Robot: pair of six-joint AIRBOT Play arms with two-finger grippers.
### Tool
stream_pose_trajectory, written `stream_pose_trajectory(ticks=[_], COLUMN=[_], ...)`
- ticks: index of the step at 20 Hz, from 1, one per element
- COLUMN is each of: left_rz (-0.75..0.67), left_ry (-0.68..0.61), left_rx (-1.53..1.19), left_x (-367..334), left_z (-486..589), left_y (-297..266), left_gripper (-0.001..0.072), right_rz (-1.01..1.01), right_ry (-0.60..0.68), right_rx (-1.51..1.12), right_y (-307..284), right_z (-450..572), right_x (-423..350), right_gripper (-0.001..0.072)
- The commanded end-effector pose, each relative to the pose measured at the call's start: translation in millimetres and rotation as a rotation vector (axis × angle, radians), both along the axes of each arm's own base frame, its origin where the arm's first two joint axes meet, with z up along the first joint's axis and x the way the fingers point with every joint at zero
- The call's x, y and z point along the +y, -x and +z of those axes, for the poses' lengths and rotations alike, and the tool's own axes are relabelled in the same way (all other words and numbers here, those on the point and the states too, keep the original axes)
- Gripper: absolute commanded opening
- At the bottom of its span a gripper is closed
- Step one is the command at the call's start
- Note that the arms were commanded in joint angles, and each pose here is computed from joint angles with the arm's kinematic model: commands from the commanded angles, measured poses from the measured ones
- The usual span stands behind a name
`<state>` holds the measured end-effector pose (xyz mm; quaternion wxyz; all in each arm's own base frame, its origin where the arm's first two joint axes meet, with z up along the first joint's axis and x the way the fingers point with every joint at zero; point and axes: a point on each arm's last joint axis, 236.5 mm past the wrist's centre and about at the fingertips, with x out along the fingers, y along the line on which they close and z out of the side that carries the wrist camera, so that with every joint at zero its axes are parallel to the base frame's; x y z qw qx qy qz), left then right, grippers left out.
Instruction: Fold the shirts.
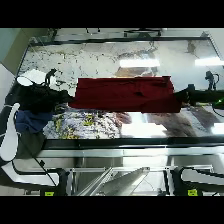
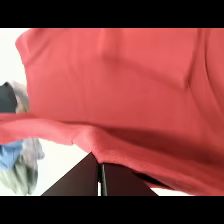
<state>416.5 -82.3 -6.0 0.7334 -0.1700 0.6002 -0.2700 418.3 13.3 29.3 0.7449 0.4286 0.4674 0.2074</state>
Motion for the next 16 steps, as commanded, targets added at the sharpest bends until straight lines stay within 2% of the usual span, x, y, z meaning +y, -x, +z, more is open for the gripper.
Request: stream_pose_trajectory(ticks=[1, 3, 5, 11, 16], left_rz=[0.029, 0.077, 0.118, 0.111, 0.148], left_ry=[-0.003, -0.011, -0.083, -0.220, -0.238], left_rx=[-0.015, -0.004, 0.010, -0.002, -0.031], left_x=[1, 7, 21, 28, 34], left_z=[-4, -10, -23, -56, -84], left_y=[-45, -69, -89, -132, -144], left_gripper=[0.0023, 0.0022, 0.0022, 0.0022, 0.0024], right_rz=[-0.032, -0.068, -0.094, -0.103, -0.100], right_ry=[0.003, 0.032, 0.061, 0.205, 0.295], right_rx=[-0.030, -0.045, -0.047, -0.112, -0.163], right_y=[-51, -74, -92, -132, -145], right_z=[-9, -19, -30, -67, -90], right_x=[1, -6, -14, -32, -46], right_gripper=[0.0019, 0.0019, 0.0019, 0.0019, 0.0020])
